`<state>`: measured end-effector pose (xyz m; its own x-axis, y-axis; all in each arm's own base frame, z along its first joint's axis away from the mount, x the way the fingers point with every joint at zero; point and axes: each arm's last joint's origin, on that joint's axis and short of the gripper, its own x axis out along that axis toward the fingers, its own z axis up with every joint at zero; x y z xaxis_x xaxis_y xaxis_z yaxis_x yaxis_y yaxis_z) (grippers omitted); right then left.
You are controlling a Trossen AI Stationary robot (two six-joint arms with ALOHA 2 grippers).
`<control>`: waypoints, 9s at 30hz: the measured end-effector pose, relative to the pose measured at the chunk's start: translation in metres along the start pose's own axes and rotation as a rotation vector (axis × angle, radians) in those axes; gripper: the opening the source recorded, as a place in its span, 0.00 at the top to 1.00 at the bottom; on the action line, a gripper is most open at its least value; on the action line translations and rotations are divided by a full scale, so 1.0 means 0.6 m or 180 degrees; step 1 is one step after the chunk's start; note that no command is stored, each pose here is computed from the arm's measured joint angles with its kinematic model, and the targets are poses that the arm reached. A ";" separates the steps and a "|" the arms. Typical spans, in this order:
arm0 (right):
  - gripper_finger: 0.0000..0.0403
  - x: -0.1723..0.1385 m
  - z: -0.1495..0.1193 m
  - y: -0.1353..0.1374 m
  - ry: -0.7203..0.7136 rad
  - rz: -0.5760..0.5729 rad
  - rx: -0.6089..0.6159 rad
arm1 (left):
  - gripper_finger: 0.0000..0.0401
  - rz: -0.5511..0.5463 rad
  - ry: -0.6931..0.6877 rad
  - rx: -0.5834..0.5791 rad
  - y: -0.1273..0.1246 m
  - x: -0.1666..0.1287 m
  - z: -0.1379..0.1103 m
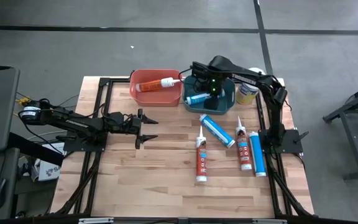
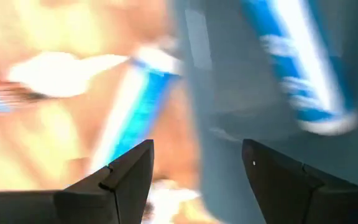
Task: Pick & place silicon tubes, Sealant and Lysol wipes
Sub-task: Put the left orange sealant into the orange bin
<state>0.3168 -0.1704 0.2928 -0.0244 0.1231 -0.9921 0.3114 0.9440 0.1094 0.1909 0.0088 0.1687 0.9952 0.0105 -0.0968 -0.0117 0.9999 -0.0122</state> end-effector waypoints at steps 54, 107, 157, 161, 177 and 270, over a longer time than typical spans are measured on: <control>0.41 0.160 -0.103 0.551 -0.0825 -0.0697 0.2680 | 0.26 0.0001 0.0002 0.0000 0.000 0.000 0.000; 0.18 0.302 -0.057 0.475 -0.0215 -0.0706 0.3678 | 0.26 0.0002 0.0079 -0.0003 0.000 0.000 -0.004; 0.50 0.357 -0.088 0.512 -0.2139 -0.0995 0.2539 | 0.26 0.0002 0.0189 -0.0008 0.000 0.000 -0.010; 0.50 0.356 -0.084 0.524 -0.2402 -0.0881 0.2431 | 0.26 0.0002 0.0189 -0.0008 0.000 0.000 -0.009; 0.51 0.346 -0.072 0.533 -0.3070 -0.1131 0.1894 | 0.26 0.0002 0.0189 -0.0008 0.000 0.000 -0.009; 0.51 0.120 0.029 0.516 -0.4487 -0.2257 0.0334 | 0.26 -0.0738 -0.1198 -0.0485 -0.009 0.015 0.111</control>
<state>0.4279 0.1257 0.2540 0.6602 -0.7441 -0.1024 0.6839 0.6519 -0.3277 0.2062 0.0041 0.2343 0.9388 -0.1807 0.2933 0.2290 0.9634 -0.1396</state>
